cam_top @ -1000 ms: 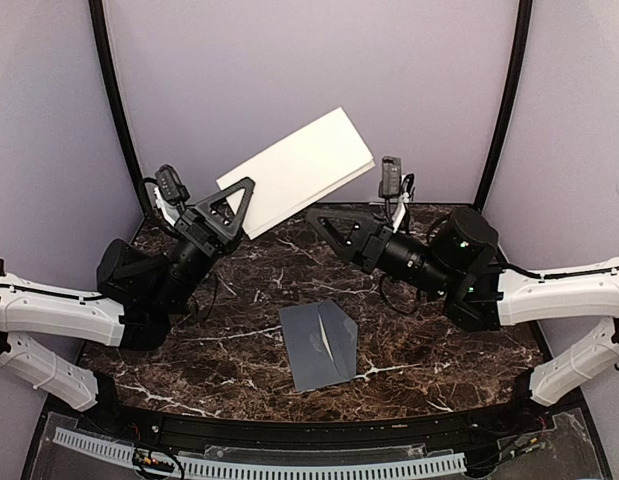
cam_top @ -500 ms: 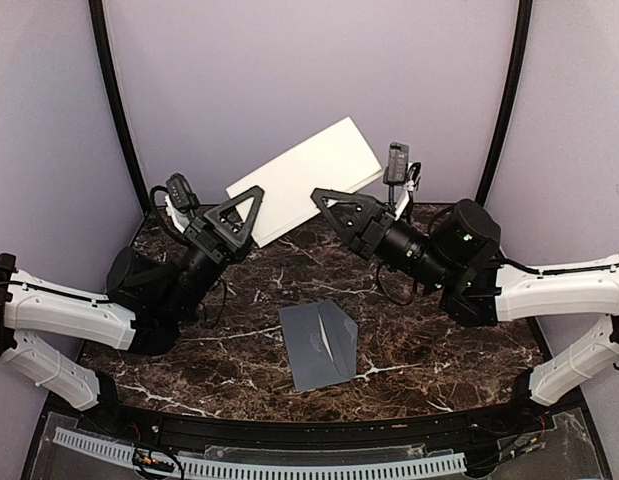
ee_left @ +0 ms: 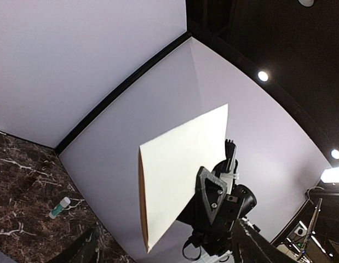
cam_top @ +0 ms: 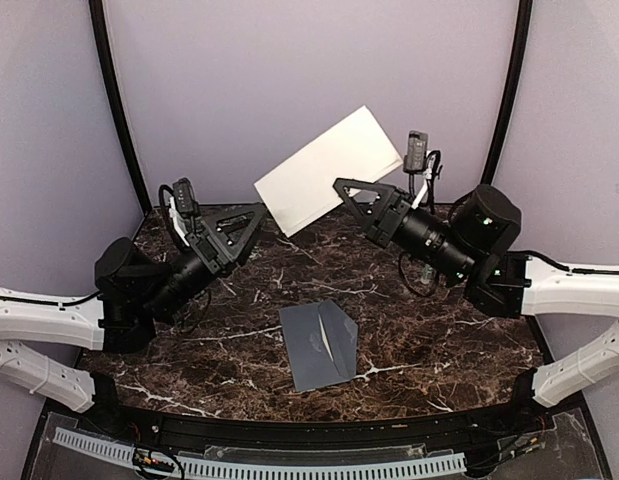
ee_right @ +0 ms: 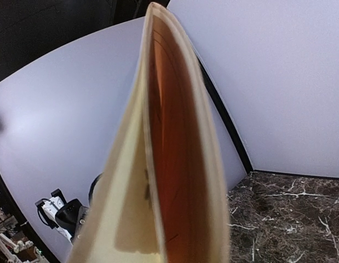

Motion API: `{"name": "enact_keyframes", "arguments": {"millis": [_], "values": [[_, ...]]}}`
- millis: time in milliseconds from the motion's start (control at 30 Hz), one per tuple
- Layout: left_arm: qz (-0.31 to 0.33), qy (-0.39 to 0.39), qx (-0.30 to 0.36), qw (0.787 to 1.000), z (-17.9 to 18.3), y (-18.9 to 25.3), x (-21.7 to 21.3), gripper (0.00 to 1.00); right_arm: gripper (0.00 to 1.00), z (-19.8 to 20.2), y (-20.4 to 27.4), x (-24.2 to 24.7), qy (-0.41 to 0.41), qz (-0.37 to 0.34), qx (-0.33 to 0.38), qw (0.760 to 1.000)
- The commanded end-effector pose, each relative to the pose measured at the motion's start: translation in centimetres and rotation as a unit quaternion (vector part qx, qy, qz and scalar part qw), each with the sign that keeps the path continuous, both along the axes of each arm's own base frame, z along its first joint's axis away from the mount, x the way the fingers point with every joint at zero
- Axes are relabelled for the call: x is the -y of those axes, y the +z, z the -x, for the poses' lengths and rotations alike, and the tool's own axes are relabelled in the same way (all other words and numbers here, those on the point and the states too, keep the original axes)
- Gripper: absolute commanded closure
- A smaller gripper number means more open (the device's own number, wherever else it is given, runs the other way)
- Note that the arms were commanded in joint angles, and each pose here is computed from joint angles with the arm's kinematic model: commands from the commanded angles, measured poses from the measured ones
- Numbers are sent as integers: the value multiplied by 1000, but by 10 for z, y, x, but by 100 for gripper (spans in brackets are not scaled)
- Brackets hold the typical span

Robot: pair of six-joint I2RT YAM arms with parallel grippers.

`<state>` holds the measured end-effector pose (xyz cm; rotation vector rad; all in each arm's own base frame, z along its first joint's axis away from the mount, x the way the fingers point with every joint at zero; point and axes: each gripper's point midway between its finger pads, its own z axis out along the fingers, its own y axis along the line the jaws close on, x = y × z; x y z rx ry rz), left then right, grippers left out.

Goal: Place the letter into the envelope and seal it
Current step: Adjust the letter.

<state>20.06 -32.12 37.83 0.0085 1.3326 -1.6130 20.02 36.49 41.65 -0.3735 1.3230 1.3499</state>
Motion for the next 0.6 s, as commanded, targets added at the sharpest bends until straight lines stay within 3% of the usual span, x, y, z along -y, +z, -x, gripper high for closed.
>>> {"name": "enact_keyframes", "arguments": {"millis": [0, 233, 367, 567], "values": [[-126, -12, -43, 991, -5, -39, -6, 21, 100, -12, -9, 9, -6, 95, 0, 996], [-275, -14, -38, 961, -11, -69, -20, 18, 100, -7, -68, 3, 92, 245, -46, 964], [-306, -49, 0, 951, -5, -58, -6, 16, 100, 12, -96, -5, 164, 287, -63, 942], [-321, -133, 27, 937, 8, -61, 24, 15, 100, 44, -115, -12, 260, 291, -81, 917]]}}
